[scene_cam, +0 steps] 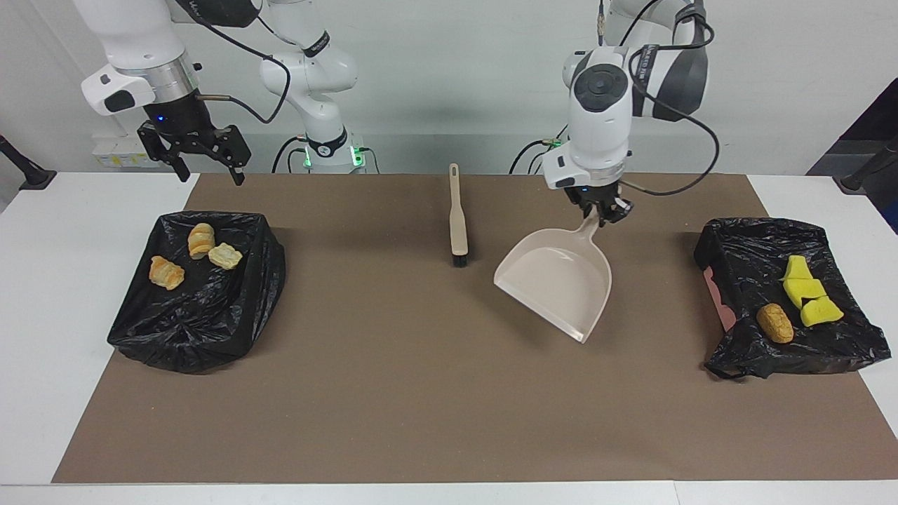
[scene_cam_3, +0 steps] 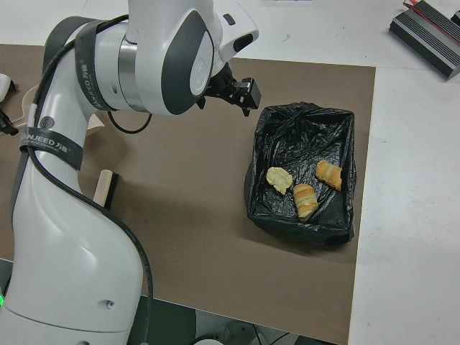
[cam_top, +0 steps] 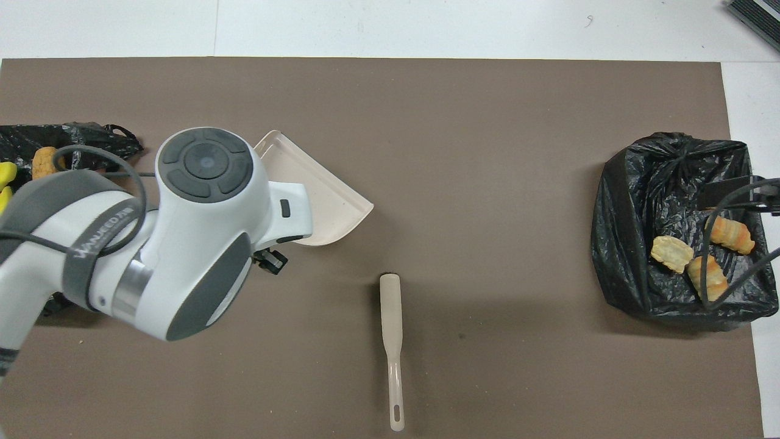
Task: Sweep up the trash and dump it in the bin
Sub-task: 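Bring the emptied dustpan back toward the table center with the left gripper, then lower the dustpan beside the brush with the left gripper and release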
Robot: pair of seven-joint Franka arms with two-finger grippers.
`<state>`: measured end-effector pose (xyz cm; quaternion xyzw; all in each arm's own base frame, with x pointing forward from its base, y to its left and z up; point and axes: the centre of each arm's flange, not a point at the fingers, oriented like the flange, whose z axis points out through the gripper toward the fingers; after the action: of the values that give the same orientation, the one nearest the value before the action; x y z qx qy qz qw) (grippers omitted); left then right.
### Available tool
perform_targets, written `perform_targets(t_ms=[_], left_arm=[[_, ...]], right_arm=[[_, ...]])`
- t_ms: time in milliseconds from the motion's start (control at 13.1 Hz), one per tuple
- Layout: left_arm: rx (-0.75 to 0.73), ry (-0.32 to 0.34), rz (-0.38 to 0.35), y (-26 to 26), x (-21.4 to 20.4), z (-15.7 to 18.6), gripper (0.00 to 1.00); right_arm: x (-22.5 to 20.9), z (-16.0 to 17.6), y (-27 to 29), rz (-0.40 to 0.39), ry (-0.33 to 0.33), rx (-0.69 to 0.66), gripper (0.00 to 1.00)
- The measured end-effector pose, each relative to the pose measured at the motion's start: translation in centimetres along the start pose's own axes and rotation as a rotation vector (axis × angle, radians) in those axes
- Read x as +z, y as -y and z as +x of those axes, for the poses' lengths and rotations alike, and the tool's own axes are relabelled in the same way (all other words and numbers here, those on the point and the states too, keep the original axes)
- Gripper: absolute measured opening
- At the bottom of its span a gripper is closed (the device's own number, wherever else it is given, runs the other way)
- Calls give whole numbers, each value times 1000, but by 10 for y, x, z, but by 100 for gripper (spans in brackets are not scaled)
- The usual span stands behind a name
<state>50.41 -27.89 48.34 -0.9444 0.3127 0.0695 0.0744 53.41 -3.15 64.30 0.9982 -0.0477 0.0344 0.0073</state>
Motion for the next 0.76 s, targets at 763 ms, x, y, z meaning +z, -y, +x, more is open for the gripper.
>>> perform_targets(t_ms=[763], left_arm=[[-398,-130,-189,-144,92,107,33]], right_arm=[[-5,-10,-9,12,47,-57,100]])
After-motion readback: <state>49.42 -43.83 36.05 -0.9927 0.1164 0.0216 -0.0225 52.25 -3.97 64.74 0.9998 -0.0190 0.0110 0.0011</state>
